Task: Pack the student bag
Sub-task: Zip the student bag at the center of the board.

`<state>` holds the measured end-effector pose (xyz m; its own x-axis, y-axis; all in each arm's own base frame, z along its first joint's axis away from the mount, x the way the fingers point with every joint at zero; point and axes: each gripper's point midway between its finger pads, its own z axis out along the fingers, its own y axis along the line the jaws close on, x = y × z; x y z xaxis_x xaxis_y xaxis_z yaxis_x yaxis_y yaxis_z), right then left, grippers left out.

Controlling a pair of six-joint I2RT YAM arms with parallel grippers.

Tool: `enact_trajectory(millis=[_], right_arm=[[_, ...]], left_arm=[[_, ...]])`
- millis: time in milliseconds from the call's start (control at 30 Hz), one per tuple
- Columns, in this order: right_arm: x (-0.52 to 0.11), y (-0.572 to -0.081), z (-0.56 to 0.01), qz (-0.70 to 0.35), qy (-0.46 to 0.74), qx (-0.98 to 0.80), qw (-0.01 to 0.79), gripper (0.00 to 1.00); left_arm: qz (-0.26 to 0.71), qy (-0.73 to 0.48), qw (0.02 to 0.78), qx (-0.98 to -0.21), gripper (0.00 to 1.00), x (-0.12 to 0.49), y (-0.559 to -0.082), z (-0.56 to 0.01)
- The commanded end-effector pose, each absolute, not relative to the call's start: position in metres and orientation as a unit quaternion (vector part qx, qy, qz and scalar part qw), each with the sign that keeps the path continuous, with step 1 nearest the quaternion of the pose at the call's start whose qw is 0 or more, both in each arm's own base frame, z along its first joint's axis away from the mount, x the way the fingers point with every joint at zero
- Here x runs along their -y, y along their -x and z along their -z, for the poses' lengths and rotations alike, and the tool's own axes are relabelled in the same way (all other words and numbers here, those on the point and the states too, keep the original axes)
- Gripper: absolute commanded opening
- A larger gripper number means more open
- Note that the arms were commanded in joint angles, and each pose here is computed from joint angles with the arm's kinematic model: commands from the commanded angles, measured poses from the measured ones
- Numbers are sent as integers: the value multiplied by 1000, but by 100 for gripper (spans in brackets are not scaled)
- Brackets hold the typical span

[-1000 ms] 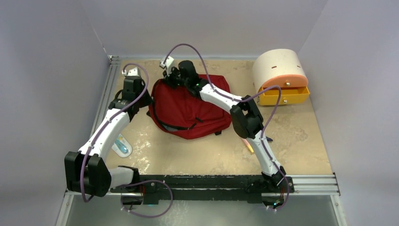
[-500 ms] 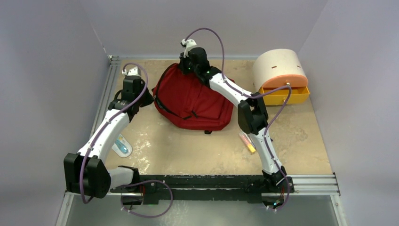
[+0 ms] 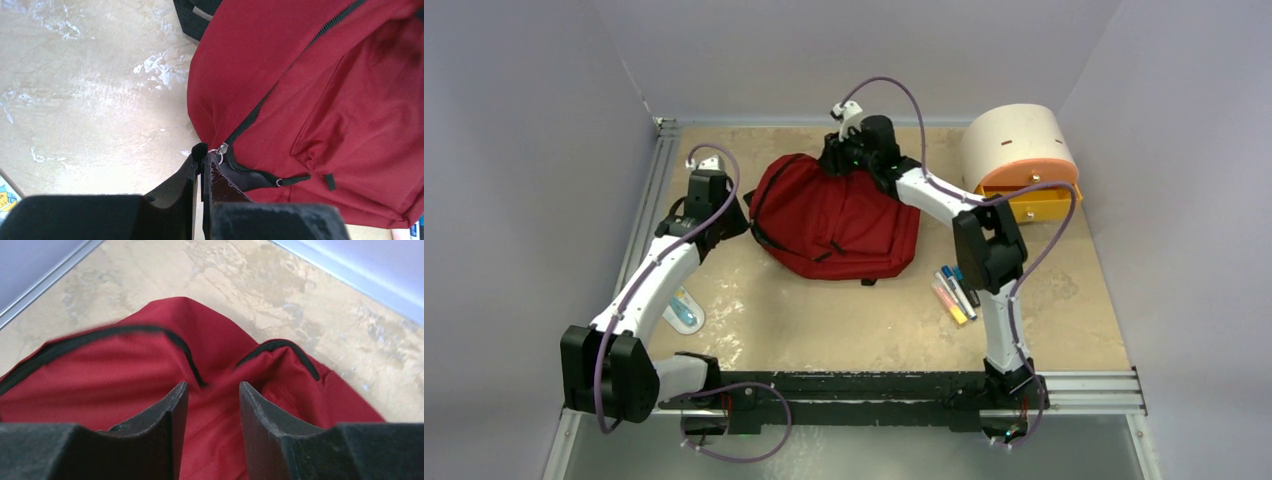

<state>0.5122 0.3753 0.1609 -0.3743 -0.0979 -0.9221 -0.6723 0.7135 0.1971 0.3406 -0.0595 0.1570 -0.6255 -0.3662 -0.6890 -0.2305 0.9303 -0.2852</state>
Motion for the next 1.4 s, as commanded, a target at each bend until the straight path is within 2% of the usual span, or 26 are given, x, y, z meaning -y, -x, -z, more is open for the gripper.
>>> enact_trajectory(millis=[0,167,267,433,633,1067,1367], right_arm=[[-383,-485,-268,-343,363,-624,600,46],[-403,-423,-264,-382,497,-503,595,50],[-420,-395,-259,-360,577,-422,600,54],[-459,-383,-250,-346,629,-403,568,60],[-483,-358,-222,-331,676,-377,540,60],[-465,-299,-222,-428,518,-453,585,54],[-470,-300,-243,-475,397,-465,633,55]], left_arm=[[76,173,388,-902,0,54,-329,-151],[79,174,385,-903,0,55,-325,-149],[80,174,384,-903,0,55,-324,-148],[88,176,382,-903,0,58,-324,-149],[97,182,377,-903,0,60,-319,-146],[121,179,405,-889,0,68,-341,-176],[95,157,427,-885,0,63,-363,-193]])
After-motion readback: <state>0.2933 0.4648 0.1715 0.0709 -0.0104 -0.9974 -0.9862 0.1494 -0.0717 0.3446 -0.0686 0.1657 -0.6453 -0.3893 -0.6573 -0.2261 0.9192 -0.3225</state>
